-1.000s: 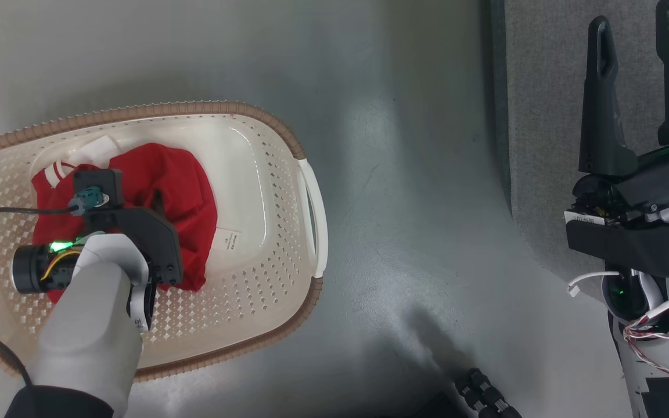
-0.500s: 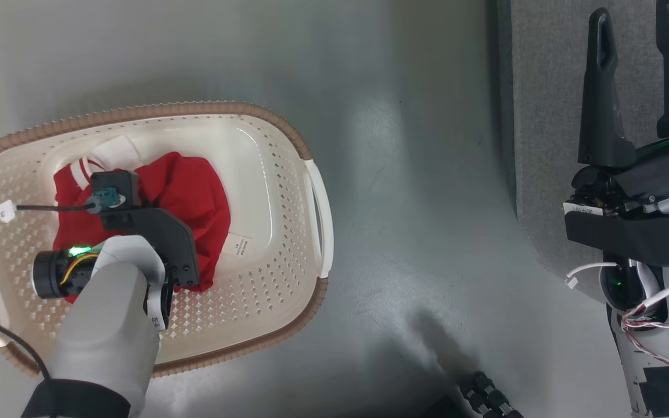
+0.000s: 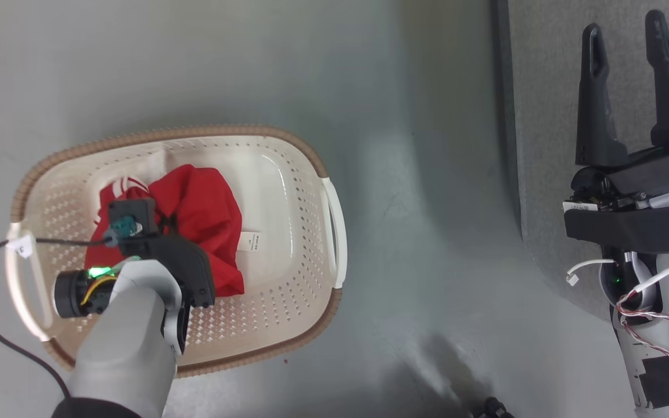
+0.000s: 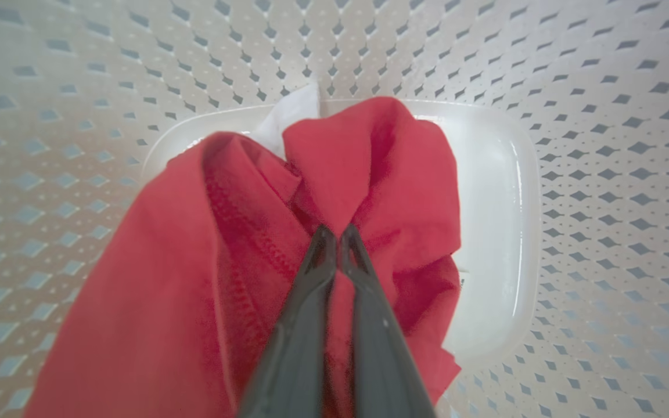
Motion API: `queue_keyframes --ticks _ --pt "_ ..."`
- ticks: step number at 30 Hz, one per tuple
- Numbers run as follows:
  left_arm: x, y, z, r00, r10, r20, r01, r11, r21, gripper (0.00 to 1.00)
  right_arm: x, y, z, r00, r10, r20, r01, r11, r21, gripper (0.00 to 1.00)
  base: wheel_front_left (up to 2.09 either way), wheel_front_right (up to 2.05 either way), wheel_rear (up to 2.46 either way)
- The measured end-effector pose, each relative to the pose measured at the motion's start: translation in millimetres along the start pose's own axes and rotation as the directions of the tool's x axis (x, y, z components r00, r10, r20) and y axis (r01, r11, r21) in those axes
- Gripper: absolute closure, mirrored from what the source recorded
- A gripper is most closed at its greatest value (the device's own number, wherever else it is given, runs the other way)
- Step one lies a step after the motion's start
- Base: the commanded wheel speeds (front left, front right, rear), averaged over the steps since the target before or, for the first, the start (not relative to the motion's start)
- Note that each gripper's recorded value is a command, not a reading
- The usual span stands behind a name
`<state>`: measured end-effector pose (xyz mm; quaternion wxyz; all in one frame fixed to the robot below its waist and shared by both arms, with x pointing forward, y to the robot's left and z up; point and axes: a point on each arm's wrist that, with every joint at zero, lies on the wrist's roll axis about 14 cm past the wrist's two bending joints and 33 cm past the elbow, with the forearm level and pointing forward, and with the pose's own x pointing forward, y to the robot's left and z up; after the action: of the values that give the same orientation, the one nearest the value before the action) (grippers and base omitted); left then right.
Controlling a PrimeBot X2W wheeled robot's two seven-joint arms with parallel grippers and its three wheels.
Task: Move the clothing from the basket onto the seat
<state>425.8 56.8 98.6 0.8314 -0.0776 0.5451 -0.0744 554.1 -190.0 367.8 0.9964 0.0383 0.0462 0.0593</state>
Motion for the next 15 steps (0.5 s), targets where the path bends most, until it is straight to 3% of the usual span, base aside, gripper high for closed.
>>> queue_keyframes --ticks 15 --pt "-56 5 35 0.981 0.001 0.194 0.002 1.0 -0.017 1.0 -17 16 20 1.0 0.029 -0.007 -0.029 0.999 0.019 0.0 0.0 0.0 0.0"
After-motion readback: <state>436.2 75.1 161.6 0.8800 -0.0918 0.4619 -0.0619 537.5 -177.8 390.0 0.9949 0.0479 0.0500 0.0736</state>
